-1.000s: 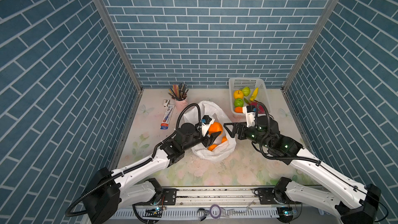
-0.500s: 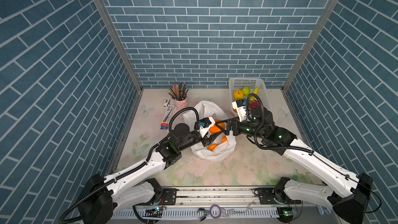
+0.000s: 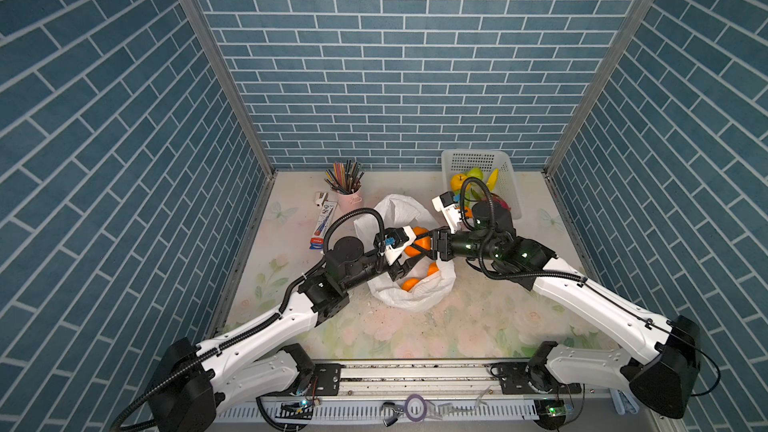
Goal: Untie the knot of the plastic bag and take out the fruit
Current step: 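Carry the orange toward the basket with the right gripper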
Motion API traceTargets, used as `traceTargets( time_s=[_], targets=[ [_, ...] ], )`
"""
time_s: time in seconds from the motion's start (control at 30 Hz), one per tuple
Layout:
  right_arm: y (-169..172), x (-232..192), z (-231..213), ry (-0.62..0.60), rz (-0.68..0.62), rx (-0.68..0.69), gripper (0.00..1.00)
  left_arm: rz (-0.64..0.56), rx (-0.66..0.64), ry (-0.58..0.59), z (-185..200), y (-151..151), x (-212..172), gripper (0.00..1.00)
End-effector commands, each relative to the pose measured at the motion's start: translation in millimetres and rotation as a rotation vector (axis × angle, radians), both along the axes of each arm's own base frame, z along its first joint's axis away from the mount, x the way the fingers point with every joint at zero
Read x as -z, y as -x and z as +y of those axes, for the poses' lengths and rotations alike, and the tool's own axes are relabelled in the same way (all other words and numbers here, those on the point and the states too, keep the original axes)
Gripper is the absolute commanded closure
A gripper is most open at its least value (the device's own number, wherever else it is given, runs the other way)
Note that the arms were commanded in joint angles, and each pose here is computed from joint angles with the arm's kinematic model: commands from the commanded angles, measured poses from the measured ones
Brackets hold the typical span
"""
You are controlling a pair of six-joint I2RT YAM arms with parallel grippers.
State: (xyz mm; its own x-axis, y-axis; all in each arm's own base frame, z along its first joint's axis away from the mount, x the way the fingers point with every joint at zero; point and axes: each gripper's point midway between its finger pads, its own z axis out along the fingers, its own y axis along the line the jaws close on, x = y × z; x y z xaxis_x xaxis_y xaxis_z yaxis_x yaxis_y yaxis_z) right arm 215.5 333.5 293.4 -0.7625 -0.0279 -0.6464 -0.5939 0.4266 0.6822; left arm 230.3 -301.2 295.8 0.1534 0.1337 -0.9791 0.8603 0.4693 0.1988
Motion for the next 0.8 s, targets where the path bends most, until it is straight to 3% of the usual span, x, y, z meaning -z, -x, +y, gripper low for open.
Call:
traceTargets(
  time_s=[0.0, 0.03, 0.13, 0.2, 0.53, 0.77],
  targets=[
    [-0.8, -10.3, -0.8, -0.051, -0.006, 0.013, 0.47, -0.045, -0.007, 0.019, 3.6, 0.5, -11.9, 0.42],
    [-1.9, -11.0, -1.9, -0.052, -0.009, 0.020, 0.47, -0.045, -0.012, 0.020, 4.1, 0.0, -12.1, 0.40],
    [-9.4, -14.5, -8.6, -0.055, -0.021, 0.064, 0.48, -0.050, -0.022, 0.023, 5.6, -0.6, -13.8, 0.19],
    [-16.6, -18.0, -14.3, -0.063, -0.029, 0.099, 0.49, -0.054, -0.023, 0.026, 7.2, 0.4, -15.0, 0.13],
    [-63.1, -41.2, -45.1, -0.139, -0.097, 0.279, 0.50, -0.051, -0.042, 0.028, 17.0, 5.9, -13.0, 0.13],
    [-119.4, -44.5, -73.0, -0.209, -0.103, 0.462, 0.50, -0.053, -0.022, 0.036, 16.3, 10.5, -17.5, 0.13]
  ],
)
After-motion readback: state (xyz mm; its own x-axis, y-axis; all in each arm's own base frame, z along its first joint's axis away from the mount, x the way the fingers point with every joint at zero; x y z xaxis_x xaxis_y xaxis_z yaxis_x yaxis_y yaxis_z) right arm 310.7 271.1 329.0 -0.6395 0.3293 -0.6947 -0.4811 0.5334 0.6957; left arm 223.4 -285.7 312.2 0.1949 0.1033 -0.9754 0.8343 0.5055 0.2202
